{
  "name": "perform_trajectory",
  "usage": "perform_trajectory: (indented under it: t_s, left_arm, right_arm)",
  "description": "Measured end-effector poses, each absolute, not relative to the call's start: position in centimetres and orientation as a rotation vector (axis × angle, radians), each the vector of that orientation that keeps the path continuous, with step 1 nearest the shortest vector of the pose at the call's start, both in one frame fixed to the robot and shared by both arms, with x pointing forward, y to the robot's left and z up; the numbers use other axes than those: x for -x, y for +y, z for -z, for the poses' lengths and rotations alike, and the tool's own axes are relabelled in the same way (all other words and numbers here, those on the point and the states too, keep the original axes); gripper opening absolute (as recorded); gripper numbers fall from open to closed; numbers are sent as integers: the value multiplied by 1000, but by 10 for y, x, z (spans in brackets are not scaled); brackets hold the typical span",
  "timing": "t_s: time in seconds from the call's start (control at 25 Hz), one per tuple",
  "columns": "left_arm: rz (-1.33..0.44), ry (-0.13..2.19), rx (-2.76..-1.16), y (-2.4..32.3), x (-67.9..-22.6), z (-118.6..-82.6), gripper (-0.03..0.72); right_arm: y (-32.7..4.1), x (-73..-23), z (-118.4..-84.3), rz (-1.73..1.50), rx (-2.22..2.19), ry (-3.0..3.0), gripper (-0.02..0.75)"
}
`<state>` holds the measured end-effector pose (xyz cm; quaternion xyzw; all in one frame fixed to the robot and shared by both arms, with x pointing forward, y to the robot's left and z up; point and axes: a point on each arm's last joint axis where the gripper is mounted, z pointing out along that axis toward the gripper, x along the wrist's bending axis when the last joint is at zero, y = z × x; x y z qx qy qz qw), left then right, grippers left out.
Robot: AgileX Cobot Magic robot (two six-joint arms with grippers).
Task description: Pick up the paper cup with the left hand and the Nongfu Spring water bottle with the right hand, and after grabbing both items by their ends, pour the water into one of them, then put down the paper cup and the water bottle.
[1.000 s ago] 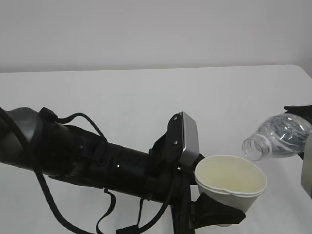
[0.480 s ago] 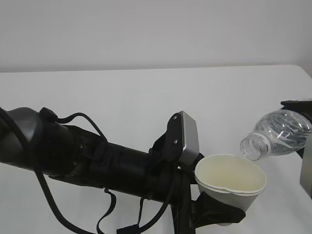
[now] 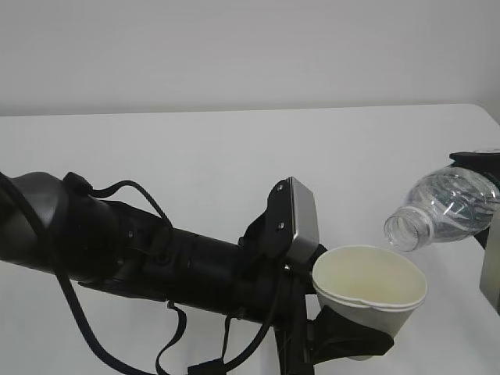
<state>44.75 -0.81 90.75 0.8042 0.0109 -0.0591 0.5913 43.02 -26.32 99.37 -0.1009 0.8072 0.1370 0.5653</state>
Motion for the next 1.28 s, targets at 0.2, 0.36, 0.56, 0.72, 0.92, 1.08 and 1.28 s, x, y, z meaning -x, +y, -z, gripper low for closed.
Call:
perform_trajectory:
  t_s: [0.2,0.36,0.56,0.72,0.92,1.08,1.28]
  left_arm:
    - [137,26,-1871,-8,-448,-907,421]
    - [137,28,-1870,-8,-448,-908,421]
    - [137,28,-1870,-8,-448,-908,421]
    - [137,28,-1870,-8,-448,-908,421]
    - [137,28,-1870,-8,-448,-908,420]
    - [137,28,-1870,-8,-448,-908,421]
    - [137,28,-1870,-8,-448,-908,420]
  right_arm:
    - [-263,-430,-994,-306,257,1892,436]
    - [-263,-431,-995,-299,270,1884,436]
    - [-263,-431,-996,-299,270,1876,436]
    - [-263,-431,-996,-296,274,1875,436]
    - [-263,-433,-998,-283,291,1864,436]
    - [-263,-433,-999,-276,301,1861,436]
    - [-263,-433,-999,-263,318,1858,436]
